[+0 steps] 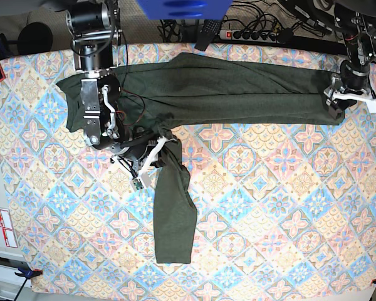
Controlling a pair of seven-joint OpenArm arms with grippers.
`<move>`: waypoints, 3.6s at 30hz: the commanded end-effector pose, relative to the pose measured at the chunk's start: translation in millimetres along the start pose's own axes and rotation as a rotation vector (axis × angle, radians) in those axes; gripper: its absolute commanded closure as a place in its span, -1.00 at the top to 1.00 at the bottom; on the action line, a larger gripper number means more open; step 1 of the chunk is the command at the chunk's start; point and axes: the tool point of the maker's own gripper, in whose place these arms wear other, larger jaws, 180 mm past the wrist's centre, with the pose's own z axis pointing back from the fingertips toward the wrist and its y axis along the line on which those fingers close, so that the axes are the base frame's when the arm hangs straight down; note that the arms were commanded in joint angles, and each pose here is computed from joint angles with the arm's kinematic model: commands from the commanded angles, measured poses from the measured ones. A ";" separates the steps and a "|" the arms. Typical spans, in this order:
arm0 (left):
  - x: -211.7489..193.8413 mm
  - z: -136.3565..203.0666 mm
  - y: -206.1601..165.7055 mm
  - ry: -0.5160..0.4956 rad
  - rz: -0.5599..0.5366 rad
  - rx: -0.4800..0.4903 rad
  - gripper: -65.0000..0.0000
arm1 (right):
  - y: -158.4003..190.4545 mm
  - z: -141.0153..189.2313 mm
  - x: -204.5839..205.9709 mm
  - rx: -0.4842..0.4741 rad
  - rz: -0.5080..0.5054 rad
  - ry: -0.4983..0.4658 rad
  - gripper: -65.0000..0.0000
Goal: Fold the T-shirt properly
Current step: 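Drag the sleeve with the right gripper across the folded body, then move the left gripper to the hanging sleeve end and grasp it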
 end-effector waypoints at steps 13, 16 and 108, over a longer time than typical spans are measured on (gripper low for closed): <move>20.9 -1.1 -5.9 -0.054 -0.015 -0.021 0.28 | 31.9 46.8 0.6 0.009 0.063 -0.073 -0.99; 20.9 -1.1 -5.9 -0.054 -0.015 -0.021 0.28 | 38.7 54.0 -9.1 0.012 0.061 -0.069 -0.99; 44.6 -61.6 -185.8 0.015 -0.298 -0.358 0.29 | 35.9 75.8 -52.9 0.028 0.385 0.178 -0.47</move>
